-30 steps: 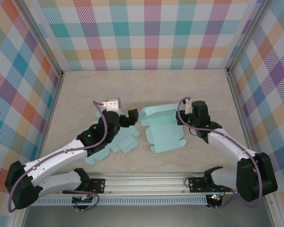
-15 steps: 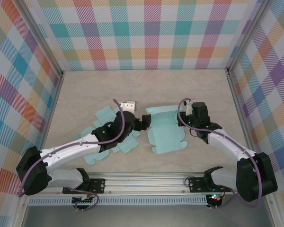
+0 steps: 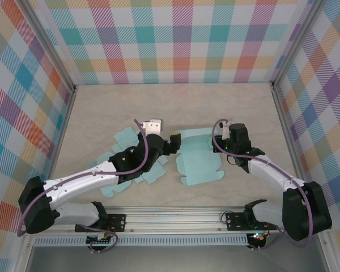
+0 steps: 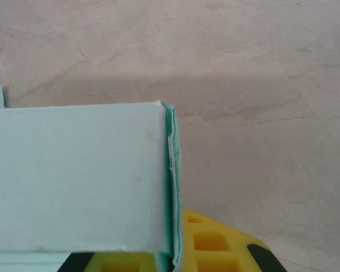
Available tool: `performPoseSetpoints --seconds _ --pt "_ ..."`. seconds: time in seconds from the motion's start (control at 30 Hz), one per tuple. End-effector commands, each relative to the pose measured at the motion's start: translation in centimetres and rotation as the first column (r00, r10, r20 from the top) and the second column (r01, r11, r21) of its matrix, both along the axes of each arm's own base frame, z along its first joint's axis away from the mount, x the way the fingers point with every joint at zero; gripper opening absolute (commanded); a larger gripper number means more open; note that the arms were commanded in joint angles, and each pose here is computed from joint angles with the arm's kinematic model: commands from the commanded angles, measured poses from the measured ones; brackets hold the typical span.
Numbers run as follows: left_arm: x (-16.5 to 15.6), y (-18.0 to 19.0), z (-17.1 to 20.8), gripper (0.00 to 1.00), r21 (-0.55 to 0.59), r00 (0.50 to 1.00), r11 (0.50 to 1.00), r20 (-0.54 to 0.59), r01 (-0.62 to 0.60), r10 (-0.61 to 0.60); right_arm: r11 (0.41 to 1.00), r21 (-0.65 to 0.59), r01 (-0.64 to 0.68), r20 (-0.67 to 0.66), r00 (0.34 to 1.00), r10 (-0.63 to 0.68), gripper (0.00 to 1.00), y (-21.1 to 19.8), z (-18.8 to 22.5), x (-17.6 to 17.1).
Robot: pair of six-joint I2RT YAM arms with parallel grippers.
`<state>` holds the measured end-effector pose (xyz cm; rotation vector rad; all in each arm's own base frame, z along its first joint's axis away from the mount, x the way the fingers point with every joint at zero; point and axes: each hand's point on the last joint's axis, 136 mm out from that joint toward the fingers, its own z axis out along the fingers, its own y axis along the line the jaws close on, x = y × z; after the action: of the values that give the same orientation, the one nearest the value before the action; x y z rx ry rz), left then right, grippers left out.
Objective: Fold the paper box
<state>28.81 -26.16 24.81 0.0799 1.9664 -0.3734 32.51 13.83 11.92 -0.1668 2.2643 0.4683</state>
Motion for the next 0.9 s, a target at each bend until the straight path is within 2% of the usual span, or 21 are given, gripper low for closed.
performPoseSetpoints --seconds 0.0,0.13,0.33,0.57,0.87 --pt "0.8 0.8 -0.4 1.00 0.081 0.996 0.993 -0.006 -0.088 0.088 1.000 0.025 -0.018 0.032 0.999 0.017 0.00 0.4 0.7 -0.1" --pt "1.6 0.1 -0.9 1.00 0.145 0.995 0.985 -0.008 -0.097 0.100 0.999 0.030 -0.025 0.033 0.999 0.024 0.00 0.5 0.9 -0.2" --pt "1.9 0.8 -3.0 0.90 0.228 0.987 0.963 -0.029 -0.147 0.157 0.999 0.038 -0.028 0.042 0.999 0.026 0.00 0.6 1.3 -0.3" --pt "2.5 -0.3 -5.4 0.93 0.277 0.988 0.953 -0.057 -0.125 0.147 0.998 0.057 -0.040 0.042 0.998 0.037 0.00 0.9 1.7 -0.5" --pt "4.0 -4.5 -4.9 0.95 0.156 0.999 0.987 -0.029 -0.030 0.034 0.993 0.104 -0.063 0.035 0.998 0.060 0.00 1.6 2.0 -0.7"
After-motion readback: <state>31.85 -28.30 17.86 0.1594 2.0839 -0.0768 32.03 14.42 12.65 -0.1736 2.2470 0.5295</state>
